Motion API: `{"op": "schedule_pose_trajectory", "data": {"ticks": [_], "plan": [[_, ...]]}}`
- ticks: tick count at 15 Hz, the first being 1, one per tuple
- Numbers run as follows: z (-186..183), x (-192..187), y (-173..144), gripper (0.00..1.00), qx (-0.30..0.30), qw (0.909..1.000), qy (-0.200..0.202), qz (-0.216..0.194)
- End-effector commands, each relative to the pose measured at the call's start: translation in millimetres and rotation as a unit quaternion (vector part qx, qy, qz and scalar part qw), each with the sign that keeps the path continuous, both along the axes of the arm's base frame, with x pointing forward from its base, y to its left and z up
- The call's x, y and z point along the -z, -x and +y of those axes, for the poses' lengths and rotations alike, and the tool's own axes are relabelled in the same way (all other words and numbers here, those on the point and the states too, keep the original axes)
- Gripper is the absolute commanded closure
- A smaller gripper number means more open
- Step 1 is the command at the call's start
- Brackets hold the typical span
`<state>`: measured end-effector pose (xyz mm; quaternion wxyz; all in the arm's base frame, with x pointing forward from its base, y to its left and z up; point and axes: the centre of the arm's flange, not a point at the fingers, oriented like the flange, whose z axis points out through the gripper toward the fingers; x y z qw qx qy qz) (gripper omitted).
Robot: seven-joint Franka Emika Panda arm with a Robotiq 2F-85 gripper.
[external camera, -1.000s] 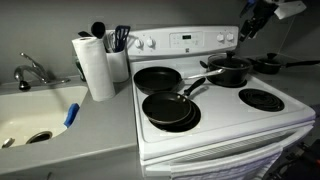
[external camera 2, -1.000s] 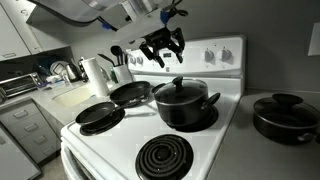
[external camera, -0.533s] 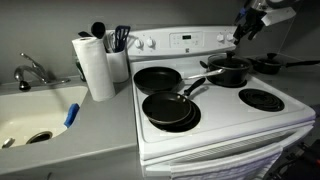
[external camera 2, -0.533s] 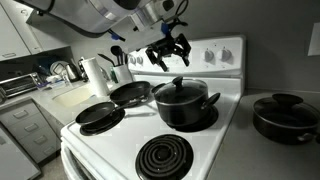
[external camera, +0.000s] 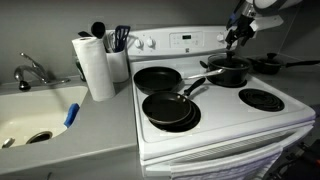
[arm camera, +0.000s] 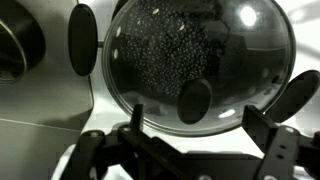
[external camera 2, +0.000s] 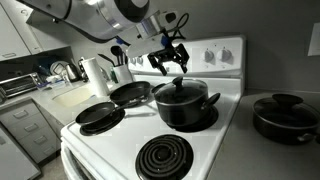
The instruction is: Press the button on the stove then put the lid on the stove then press the button on the stove
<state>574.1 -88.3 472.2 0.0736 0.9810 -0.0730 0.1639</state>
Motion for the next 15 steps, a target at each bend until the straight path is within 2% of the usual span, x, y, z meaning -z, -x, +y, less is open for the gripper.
{"op": "schedule_pose_trajectory", "data": {"ticks": [1,6,15], "plan": [[-1.1,13.2,-13.2,0.0,0.014,0.9994,-0.031,0.005],[-8.1,27.6,-17.7,0.0,0.031,0.9974,-0.064,0.012],[-19.1,45.6,-25.6,0.0,0.041,0.9968,-0.069,0.0]]}}
